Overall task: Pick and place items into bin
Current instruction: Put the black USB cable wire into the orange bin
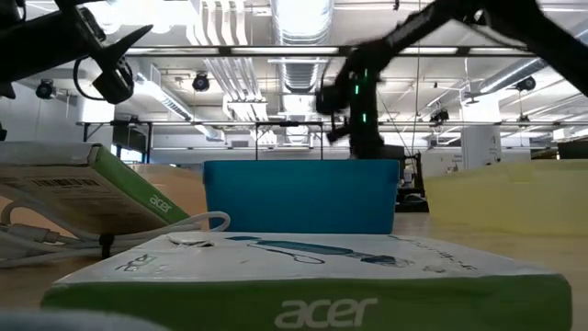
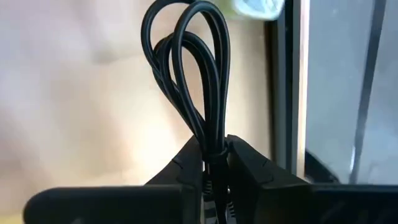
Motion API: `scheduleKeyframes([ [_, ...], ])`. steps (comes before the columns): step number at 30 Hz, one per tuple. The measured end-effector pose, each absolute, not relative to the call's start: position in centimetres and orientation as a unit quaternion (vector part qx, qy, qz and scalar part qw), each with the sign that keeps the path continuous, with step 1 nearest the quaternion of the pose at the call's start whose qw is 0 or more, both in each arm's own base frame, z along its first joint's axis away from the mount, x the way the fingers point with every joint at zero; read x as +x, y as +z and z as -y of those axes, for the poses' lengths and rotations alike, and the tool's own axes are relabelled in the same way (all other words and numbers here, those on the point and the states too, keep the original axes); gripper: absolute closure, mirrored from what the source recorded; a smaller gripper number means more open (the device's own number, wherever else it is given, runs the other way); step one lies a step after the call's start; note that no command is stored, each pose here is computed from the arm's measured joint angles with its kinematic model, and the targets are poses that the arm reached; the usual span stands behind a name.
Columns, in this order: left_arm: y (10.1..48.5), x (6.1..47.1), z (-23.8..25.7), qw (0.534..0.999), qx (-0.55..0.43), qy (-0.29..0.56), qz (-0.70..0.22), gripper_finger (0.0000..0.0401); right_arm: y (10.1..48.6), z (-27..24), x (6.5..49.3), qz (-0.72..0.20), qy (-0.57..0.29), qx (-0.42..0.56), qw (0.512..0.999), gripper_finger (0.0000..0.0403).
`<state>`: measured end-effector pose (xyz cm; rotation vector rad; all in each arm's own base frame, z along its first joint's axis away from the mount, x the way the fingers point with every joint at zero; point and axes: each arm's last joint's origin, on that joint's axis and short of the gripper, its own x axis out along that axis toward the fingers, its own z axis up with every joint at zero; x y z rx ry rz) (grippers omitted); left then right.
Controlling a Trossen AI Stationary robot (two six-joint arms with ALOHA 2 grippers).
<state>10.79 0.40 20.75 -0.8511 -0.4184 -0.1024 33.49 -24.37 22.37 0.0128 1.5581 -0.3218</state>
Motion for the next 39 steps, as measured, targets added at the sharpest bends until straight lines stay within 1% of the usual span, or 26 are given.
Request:
scheduleKeyframes([
  [2,21.0,10.7,-0.4,0.888,-0.406,-0.045,0.212,0.0218,25.2,21.9,34.0,-0.674,-0.146,0.007,0.724,0.0368],
  [4,21.2,10.8,-0.5,0.897,-0.386,-0.032,0.213,0.0218,27.6,19.1,34.7,-0.643,-0.14,0.014,0.753,0.0368],
  [7,22.1,11.2,-0.4,0.913,-0.359,-0.027,0.194,0.0218,30.0,15.1,36.1,-0.599,-0.129,0.054,0.789,0.0368],
  [10,23.1,11.7,-0.4,0.934,-0.336,-0.004,0.123,0.0218,30.9,11.8,38.2,-0.553,-0.106,0.104,0.82,0.0368],
  [13,23.9,12.0,-0.5,0.951,-0.305,0.055,0.01,0.0218,32.1,9.5,40.1,-0.489,-0.105,0.123,0.857,0.0368],
  [15,24.6,12.0,-0.6,0.955,-0.278,0.089,-0.051,0.0218,32.8,8.2,40.8,-0.459,-0.099,0.134,0.873,0.0368],
  [18,25.7,12.8,-0.8,0.953,-0.268,0.119,-0.076,0.0218,32.8,6.7,41.3,-0.449,-0.099,0.136,0.878,0.0368],
  [22,27.5,14.1,-0.8,0.949,-0.288,0.115,-0.052,0.0218,32.0,4.9,41.7,-0.453,-0.116,0.111,0.877,0.0368],
  [27,26.9,16.8,-0.8,0.924,-0.345,0.124,-0.106,0.0218,31.3,3.2,42.2,-0.44,-0.153,0.053,0.883,0.0357],
  [31,27.2,19.3,-0.7,0.916,-0.354,0.124,-0.143,0.0218,30.6,2.4,42.2,-0.443,-0.164,0.016,0.881,0.0359],
  [34,29.5,20.8,-1.0,0.919,-0.356,0.12,-0.116,0.0218,30.1,2.4,42.1,-0.452,-0.171,0.012,0.876,0.0363],
  [39,30.9,22.4,-1.4,0.922,-0.346,0.128,-0.116,0.0218,30.0,2.5,42.0,-0.453,-0.192,0.002,0.871,0.0361],
])
